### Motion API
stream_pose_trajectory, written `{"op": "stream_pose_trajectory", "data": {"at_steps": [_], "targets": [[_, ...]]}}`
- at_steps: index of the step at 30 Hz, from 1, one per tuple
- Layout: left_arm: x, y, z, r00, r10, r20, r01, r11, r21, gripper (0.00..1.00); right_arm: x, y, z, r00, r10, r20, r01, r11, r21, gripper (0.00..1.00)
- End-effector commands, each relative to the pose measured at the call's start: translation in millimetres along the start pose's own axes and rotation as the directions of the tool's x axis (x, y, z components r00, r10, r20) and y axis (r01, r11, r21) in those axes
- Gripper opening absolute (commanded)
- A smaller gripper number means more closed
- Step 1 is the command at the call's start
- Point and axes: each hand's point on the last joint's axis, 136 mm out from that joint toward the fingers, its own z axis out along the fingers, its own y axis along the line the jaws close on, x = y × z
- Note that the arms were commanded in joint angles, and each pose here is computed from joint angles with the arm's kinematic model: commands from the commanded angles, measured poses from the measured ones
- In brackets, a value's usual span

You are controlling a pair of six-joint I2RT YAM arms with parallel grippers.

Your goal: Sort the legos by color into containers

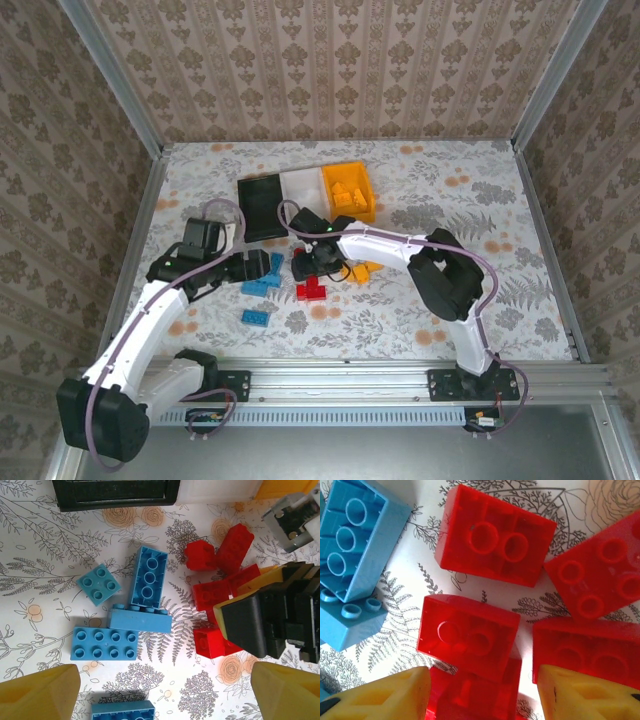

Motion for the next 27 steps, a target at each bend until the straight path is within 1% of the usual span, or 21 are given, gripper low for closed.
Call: {"op": "stream_pose_trajectory", "data": {"at_steps": [1,5,7,12,16,19,22,27], "targets": [[-0.7,-3.9,-2.0,1.0,0.022,0.004,-0.022,0.999,0.039,0.9,2.3,-2.6,4.5,1.0,-0.012,-0.025,0.014,0.997,0.073,0.57],[-1.4,-4.6,-2.9,1.0,0.017,0.007,-0.017,0.999,0.051,0.91,0.7,-4.7,1.9,1.0,-0.007,-0.022,0.009,0.995,0.1,0.44],[-1.0,-5.3,-2.0,1.0,0.016,0.005,-0.016,0.998,0.056,0.91,-0.7,-5.0,-4.3,1.0,-0.009,-0.008,0.01,0.994,0.107,0.4],[-1.2,-5.5,0.1,1.0,0.009,-0.002,-0.009,0.998,0.064,0.91,-9.5,-3.8,-30.6,0.999,-0.018,0.047,0.012,0.993,0.115,0.35],[-1.5,-5.7,-0.8,1.0,0.008,0.002,-0.008,0.998,0.066,0.92,-22.6,0.7,-59.1,0.993,-0.03,0.112,0.018,0.994,0.103,0.34],[-0.7,-6.7,-0.1,1.0,0.007,-0.001,-0.007,0.997,0.074,0.92,-44.2,0.8,-84.2,0.982,-0.049,0.181,0.03,0.994,0.107,0.34],[0.5,-9.3,2.2,1.0,-0.001,-0.013,0.002,0.996,0.088,0.93,-75.7,-4.7,-108.0,0.958,-0.083,0.275,0.047,0.99,0.135,0.34],[6.9,-10.7,10.2,0.999,-0.022,-0.04,0.025,0.996,0.088,0.94,-132.6,-16.9,-120.2,0.898,-0.117,0.423,0.054,0.986,0.158,0.34]]}}
